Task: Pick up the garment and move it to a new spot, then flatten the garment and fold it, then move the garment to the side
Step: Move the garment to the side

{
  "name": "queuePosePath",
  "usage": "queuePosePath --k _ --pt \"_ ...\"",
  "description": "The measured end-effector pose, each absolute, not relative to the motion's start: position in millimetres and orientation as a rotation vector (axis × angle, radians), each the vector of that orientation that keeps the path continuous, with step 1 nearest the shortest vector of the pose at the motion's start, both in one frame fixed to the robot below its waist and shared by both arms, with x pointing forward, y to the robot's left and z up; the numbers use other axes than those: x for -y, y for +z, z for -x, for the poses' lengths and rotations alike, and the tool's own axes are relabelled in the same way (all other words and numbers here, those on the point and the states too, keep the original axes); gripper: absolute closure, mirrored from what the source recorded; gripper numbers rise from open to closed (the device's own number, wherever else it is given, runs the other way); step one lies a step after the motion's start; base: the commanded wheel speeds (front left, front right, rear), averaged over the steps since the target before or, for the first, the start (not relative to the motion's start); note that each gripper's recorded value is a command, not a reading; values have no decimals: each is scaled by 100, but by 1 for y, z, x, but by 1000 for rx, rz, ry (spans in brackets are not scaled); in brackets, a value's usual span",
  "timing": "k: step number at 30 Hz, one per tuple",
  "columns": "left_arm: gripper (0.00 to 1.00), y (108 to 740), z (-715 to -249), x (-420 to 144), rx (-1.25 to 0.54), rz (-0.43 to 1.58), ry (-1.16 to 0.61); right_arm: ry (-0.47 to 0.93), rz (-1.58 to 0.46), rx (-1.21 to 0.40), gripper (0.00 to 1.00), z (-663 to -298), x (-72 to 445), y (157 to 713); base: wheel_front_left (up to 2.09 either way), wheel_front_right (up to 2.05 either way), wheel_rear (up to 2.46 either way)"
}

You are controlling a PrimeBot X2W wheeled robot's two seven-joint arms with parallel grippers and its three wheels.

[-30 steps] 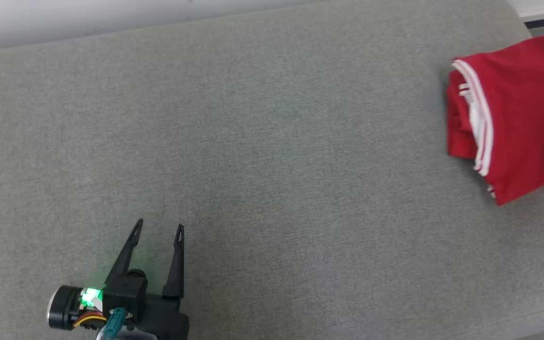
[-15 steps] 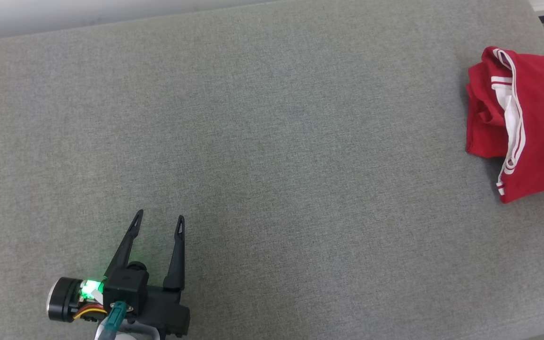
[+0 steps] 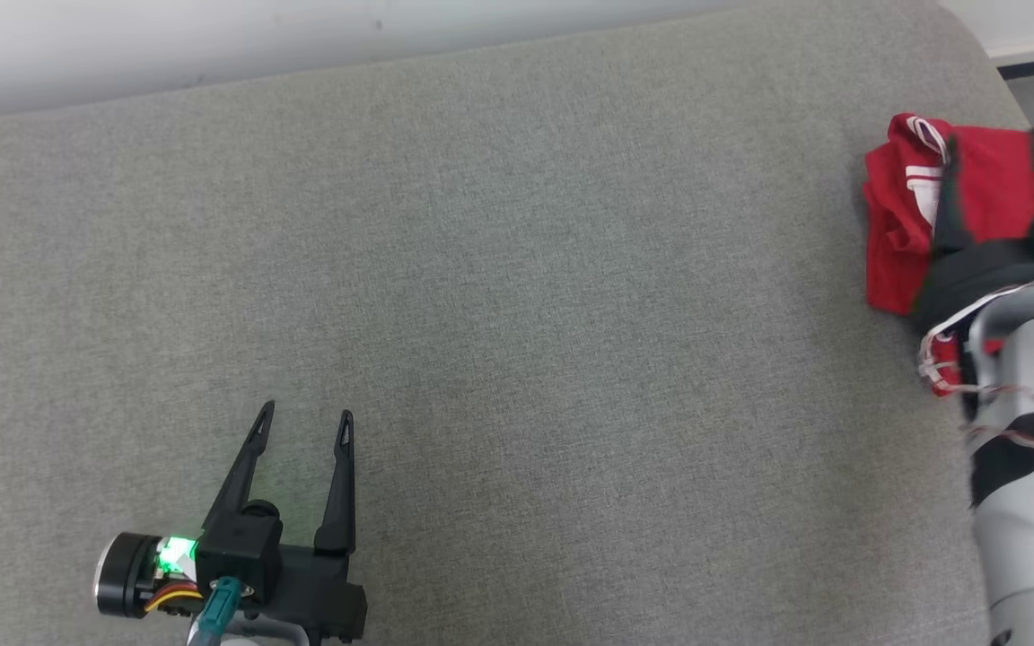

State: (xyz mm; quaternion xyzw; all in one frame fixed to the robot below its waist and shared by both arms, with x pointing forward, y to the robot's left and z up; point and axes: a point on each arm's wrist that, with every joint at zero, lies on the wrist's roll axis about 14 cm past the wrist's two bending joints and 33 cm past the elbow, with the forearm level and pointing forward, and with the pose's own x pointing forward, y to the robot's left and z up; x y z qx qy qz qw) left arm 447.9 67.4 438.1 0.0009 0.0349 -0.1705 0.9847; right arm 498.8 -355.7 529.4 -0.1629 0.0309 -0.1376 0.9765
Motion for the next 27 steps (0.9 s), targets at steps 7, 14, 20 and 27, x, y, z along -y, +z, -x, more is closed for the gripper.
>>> queuePosePath --k 7,14,20,27 --pt "0 449 -443 -80 -50 -2 -304 -135 245 -27 0 -491 289 512 0 0 0" --pt "0 452 -433 -95 -53 6 -252 -77 142 -70 0 -463 254 479 0 0 0" --pt "0 452 -421 -112 -64 6 -201 -19 92 -126 0 -438 224 453 0 0 0" --pt "0 453 -413 -128 -67 3 -154 12 57 -173 0 -418 208 436 0 0 0"
